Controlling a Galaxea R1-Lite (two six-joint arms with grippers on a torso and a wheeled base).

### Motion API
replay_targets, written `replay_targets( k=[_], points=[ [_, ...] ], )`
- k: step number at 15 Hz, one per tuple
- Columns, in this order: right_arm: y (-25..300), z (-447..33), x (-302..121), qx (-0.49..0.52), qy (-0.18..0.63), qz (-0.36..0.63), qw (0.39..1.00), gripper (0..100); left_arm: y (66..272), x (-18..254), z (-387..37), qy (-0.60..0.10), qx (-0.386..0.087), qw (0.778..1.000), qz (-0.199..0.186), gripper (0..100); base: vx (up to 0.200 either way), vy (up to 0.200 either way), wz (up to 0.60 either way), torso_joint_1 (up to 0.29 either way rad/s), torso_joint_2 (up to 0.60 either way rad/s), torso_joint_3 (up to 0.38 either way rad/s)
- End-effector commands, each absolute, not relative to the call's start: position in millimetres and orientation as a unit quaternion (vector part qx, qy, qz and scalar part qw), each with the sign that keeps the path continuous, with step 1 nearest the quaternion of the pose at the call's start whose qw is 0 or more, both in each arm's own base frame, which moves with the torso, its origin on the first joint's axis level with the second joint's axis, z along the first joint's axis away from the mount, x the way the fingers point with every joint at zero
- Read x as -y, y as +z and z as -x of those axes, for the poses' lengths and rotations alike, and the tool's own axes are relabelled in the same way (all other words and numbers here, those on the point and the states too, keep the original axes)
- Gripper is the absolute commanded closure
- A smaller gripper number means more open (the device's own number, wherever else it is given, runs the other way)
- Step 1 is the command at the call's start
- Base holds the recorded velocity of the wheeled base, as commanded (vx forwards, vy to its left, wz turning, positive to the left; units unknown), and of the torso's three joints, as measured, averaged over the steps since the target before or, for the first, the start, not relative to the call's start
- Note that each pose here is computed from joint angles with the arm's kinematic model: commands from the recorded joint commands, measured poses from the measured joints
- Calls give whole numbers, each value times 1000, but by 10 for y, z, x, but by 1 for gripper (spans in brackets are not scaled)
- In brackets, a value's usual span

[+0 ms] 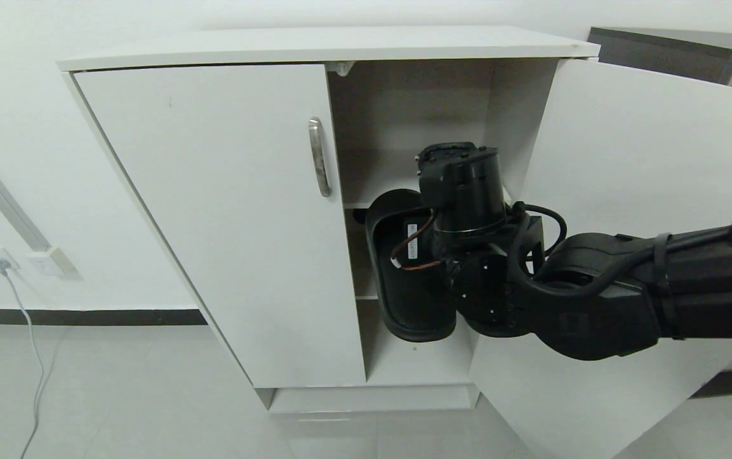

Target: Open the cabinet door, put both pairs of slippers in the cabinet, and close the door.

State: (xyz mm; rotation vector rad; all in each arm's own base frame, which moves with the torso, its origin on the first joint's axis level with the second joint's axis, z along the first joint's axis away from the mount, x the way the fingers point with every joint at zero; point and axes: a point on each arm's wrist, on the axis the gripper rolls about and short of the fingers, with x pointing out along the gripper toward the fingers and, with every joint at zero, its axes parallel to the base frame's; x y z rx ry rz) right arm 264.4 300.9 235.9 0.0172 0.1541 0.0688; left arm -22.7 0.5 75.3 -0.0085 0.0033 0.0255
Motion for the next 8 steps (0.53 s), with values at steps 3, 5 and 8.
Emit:
replay_targets(
  k=[3,5,8],
  points=[
    [2369,-2640,-3010,-76,35,-10,996,100,754,-5,227,12,-1,1000,5,100,200,0,0,-1,-1,9],
    [2369,-2640,-3010,-76,35,-10,996,100,754,-5,227,12,-1,1000,5,100,200,0,0,2,0,5],
    [2376,-2644,-3014,-75,35,-11,997,100,752,-5,227,12,-2,1000,5,100,200,0,0,7,4,1]
  ],
)
